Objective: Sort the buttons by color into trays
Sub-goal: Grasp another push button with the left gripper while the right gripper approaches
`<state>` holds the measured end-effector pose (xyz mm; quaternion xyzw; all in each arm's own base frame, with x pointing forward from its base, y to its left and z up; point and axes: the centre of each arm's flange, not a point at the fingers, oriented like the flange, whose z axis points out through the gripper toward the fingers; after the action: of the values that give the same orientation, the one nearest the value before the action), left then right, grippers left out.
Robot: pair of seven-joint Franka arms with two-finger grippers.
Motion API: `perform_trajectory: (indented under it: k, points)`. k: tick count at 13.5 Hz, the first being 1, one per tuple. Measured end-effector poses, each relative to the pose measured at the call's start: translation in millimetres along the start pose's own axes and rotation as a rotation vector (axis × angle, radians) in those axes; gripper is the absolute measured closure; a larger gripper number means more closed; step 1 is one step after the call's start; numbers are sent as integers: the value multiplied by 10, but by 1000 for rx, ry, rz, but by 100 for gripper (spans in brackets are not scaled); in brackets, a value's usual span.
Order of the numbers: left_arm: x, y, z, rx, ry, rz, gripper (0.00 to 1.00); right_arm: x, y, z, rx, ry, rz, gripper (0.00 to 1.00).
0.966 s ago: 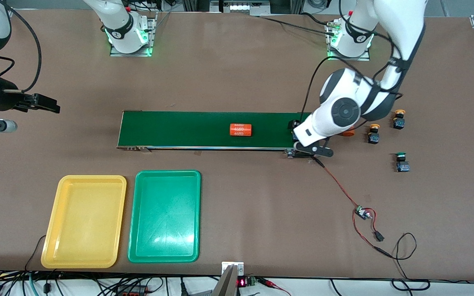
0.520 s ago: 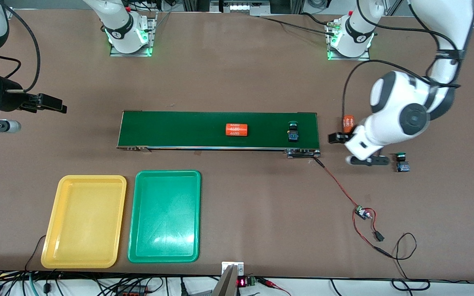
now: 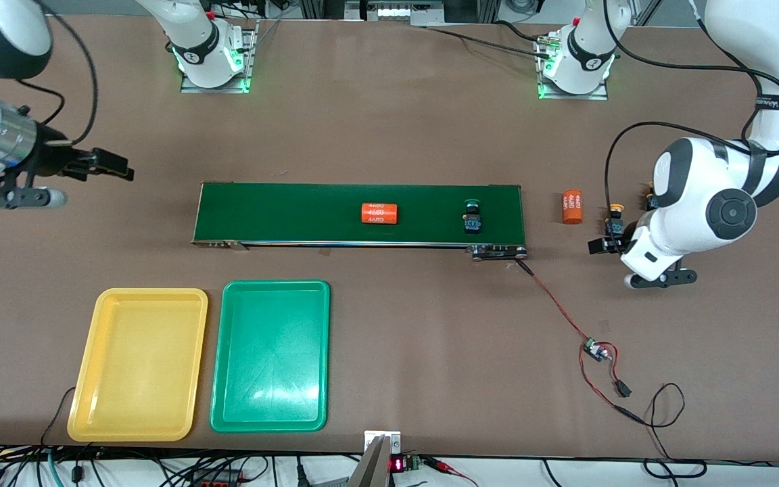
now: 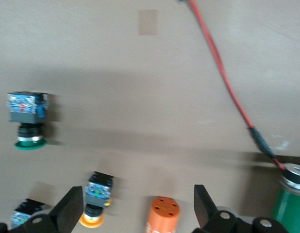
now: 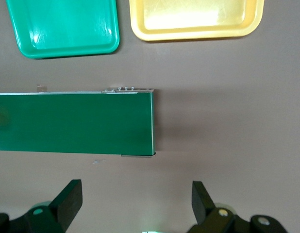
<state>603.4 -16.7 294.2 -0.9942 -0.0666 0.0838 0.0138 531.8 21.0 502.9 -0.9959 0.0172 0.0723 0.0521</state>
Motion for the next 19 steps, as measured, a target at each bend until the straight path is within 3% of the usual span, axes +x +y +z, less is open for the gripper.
perform_trajectory:
  k: [3,8,17,19]
  points:
    - [93,-216,81,-4,27,29,0,-341,-46,184,-7,35,-4,0]
    - [279,-1069,430,-33,62,54,0,-739,-80,471,-14,86,-6,0]
    - [402,-1562,1204,-68,35,63,0,-769,-206,527,-14,113,4,0]
    - [410,-1608,1269,-71,36,78,4,-766,-237,523,-13,120,-3,0]
